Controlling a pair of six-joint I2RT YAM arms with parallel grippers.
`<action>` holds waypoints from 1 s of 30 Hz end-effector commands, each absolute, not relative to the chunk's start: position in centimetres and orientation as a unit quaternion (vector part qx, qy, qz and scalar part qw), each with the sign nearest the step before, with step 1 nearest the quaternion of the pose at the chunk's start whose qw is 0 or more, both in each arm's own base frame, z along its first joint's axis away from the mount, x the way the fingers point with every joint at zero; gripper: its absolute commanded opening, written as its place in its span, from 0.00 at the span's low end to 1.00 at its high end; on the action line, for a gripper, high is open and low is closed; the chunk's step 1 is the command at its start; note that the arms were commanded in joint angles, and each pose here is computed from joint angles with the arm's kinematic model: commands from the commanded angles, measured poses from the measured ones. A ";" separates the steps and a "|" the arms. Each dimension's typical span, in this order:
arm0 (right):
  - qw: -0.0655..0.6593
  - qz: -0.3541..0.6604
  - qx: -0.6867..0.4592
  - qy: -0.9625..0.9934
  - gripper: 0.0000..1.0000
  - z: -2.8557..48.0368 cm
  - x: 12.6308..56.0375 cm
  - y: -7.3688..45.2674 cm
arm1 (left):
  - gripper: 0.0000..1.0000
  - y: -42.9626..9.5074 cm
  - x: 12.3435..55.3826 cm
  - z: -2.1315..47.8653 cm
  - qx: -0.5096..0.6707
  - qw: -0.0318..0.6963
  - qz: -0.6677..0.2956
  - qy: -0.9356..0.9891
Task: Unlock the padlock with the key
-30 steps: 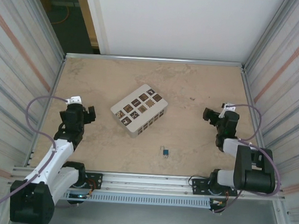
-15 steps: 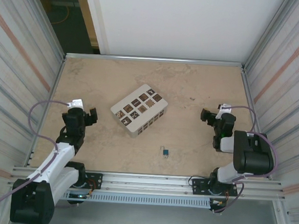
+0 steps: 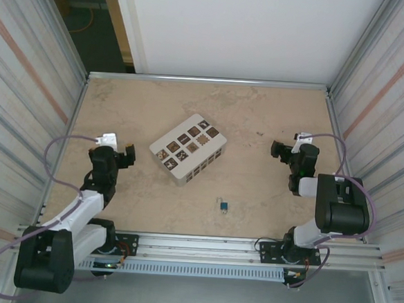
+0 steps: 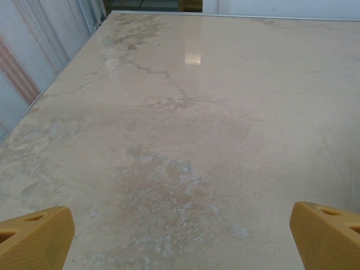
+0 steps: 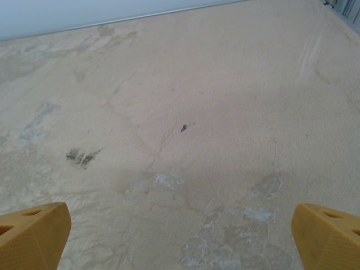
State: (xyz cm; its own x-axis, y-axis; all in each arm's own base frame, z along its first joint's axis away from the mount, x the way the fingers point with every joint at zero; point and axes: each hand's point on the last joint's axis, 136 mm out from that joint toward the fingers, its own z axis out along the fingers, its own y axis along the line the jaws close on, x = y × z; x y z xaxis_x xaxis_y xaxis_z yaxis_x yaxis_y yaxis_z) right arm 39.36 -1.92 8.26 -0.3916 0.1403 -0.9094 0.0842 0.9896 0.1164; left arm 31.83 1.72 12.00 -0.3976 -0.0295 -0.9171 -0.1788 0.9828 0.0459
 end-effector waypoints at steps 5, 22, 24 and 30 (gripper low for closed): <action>0.544 0.018 0.052 0.837 0.99 8.1 39.5 -1.7 | 0.99 1.1 33.1 12.9 -0.035 0.585 0.061 0.808; 0.544 0.018 0.052 0.837 0.99 8.1 39.5 -1.7 | 0.99 0.4 36.2 12.6 -0.002 0.621 0.031 0.783; 0.544 0.018 0.052 0.837 0.99 8.1 39.5 -1.7 | 0.99 0.2 36.6 12.1 0.004 0.620 0.029 0.784; 0.544 0.018 0.052 0.838 0.99 8.1 39.5 -1.7 | 0.99 -0.1 37.3 10.4 0.010 0.613 0.027 0.789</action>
State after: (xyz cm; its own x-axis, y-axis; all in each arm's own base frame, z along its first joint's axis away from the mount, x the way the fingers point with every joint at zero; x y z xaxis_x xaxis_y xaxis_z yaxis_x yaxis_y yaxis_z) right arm 39.32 -1.92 8.17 -0.3960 0.1341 -0.9084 0.0821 0.9905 0.1104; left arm 36.39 -0.19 9.05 -0.3157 0.0287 -0.9484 -0.0232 0.9990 0.0379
